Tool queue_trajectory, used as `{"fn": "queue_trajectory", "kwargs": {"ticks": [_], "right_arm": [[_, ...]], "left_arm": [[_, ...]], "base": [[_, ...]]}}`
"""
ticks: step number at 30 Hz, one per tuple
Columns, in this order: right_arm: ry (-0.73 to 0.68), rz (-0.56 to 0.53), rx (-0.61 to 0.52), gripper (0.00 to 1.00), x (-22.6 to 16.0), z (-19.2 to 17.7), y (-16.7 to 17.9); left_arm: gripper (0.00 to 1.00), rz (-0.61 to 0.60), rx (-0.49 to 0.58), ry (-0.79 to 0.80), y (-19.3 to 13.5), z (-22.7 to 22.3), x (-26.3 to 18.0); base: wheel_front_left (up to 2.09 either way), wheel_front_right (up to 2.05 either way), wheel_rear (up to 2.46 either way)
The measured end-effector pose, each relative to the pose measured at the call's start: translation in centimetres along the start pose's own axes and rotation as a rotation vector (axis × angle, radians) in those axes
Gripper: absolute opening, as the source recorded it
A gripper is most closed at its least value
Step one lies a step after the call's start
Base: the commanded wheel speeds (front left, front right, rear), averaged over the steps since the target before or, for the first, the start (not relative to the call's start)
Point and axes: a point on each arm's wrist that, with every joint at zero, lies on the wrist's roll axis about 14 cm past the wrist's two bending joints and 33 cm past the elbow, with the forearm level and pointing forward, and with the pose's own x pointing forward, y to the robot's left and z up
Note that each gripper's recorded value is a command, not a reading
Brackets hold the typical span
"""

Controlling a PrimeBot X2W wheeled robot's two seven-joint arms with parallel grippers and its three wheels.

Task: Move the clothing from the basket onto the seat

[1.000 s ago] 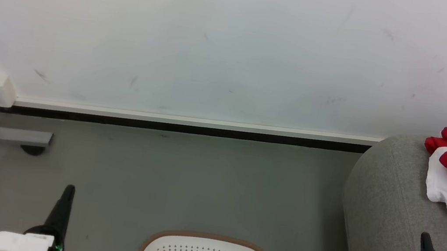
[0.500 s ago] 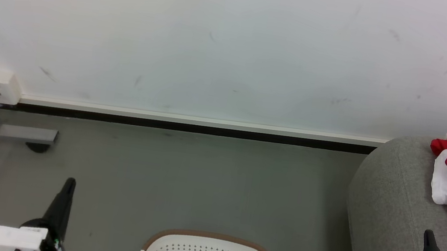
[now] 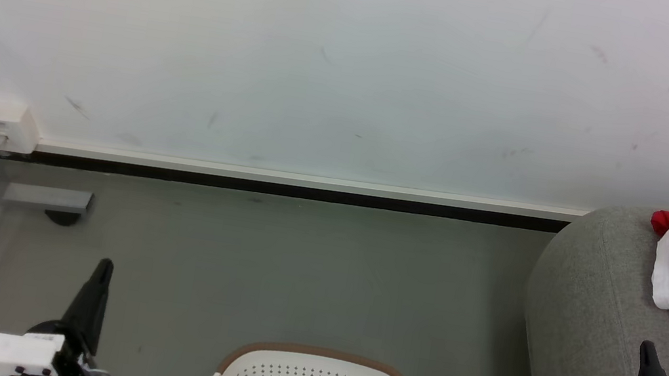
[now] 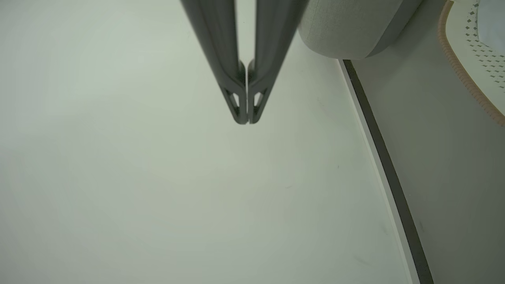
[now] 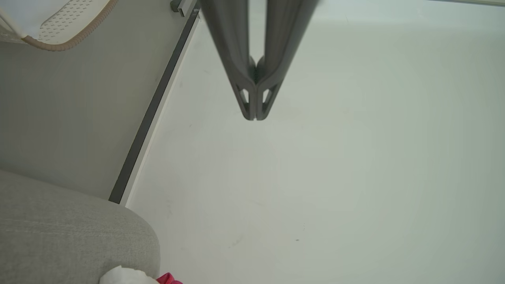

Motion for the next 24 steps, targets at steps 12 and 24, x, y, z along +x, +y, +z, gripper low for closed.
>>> {"fn": "queue_trajectory", "kwargs": {"ticks": [12, 24], "right_arm": [[0.000, 0.001, 0.004, 0.00, 0.01, 0.02, 0.04], [0.001, 0.001, 0.004, 0.00, 0.02, 0.01, 0.05]], "left_arm": [[0.00, 0.000, 0.000, 0.000, -0.02, 0.00, 0.01], [0.00, 0.000, 0.000, 0.000, -0.01, 0.00, 0.01]], "base": [[0.00, 0.00, 0.00], [0.00, 0.00, 0.00]]}}
